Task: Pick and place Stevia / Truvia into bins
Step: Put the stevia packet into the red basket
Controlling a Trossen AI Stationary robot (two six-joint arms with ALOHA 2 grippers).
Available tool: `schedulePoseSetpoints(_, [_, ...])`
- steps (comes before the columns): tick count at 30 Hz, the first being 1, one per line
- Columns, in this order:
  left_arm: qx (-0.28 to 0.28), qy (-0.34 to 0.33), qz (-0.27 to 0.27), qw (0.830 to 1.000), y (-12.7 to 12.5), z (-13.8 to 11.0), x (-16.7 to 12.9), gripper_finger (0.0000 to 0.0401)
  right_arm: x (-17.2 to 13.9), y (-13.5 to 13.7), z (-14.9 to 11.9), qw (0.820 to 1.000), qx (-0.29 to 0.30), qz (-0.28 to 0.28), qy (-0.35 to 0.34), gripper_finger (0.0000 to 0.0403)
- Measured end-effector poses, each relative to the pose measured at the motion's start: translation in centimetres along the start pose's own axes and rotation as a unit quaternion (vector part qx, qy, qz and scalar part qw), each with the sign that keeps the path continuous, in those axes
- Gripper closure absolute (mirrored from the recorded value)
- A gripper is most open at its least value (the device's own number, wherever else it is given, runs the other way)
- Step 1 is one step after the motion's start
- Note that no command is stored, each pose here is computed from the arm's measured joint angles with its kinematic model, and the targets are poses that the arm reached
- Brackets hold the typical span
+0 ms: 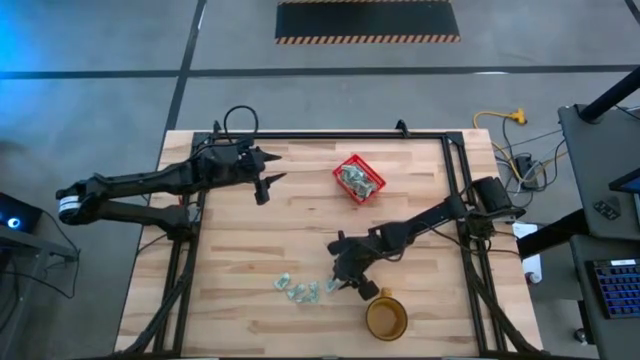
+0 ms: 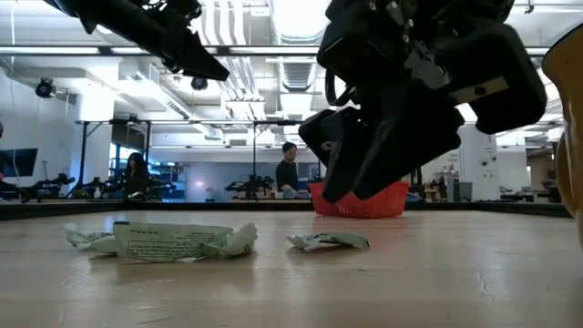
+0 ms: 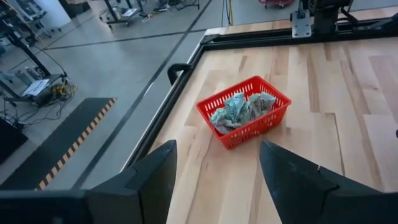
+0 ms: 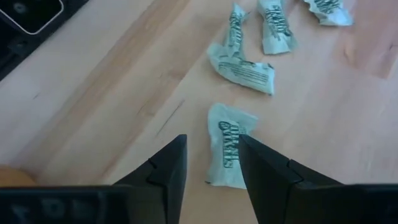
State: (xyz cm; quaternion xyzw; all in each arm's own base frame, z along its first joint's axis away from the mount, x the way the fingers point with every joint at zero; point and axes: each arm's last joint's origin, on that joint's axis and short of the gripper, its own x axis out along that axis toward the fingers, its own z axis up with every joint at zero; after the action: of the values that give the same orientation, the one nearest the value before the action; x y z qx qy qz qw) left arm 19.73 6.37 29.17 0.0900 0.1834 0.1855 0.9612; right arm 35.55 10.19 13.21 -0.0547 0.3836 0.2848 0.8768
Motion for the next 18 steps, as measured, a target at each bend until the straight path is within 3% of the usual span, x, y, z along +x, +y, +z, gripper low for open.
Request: schedulePoseSetpoints(18, [0.001, 0.006, -0.001, 1.0, -0.09, -0.35, 0.15, 0.0189, 0.77, -0.4, -0.58, 0.999, -0.001, -0.037, 0.018, 0.0276])
